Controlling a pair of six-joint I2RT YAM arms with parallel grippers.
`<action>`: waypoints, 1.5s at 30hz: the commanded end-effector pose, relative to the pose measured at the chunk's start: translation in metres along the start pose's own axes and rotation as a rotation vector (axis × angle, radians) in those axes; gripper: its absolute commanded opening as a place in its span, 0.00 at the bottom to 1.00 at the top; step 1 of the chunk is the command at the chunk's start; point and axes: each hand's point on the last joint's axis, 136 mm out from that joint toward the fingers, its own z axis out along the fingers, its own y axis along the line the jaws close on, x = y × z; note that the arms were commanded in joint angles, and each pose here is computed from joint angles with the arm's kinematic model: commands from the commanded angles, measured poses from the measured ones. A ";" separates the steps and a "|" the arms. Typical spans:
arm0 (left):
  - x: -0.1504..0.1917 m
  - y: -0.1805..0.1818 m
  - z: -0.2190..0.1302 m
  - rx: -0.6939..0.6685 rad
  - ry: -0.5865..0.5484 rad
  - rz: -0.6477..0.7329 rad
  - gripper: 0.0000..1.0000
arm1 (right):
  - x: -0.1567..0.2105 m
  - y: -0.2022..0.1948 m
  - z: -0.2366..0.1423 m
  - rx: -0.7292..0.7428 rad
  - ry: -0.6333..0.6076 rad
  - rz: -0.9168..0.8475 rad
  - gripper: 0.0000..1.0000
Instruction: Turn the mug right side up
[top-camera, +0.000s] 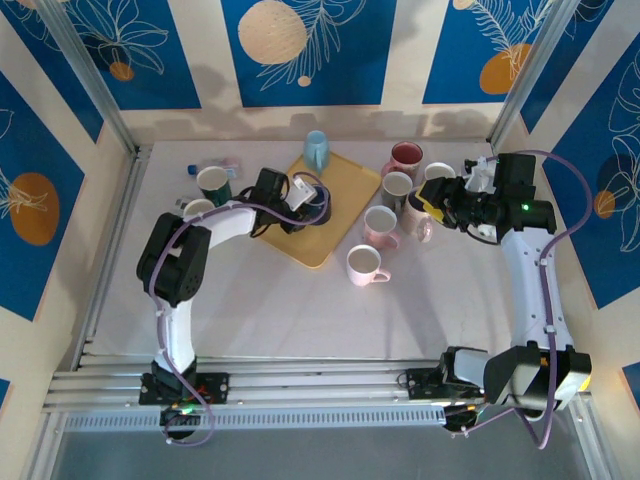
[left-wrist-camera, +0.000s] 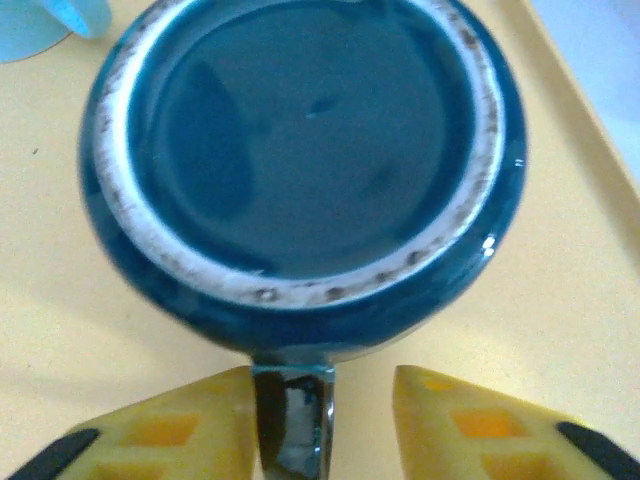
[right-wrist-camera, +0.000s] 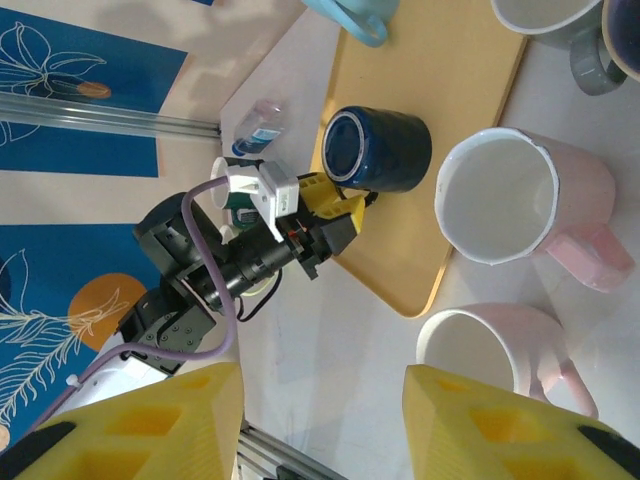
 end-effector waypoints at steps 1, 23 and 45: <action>-0.005 -0.008 -0.018 0.022 0.020 0.005 0.48 | 0.004 0.000 -0.003 0.002 0.004 0.018 0.45; -0.013 0.015 -0.035 0.169 0.210 0.155 0.46 | 0.003 0.005 -0.008 -0.008 0.008 -0.001 0.46; -0.004 0.011 0.002 0.218 0.221 0.105 0.35 | 0.005 -0.001 0.000 -0.006 0.046 0.023 0.47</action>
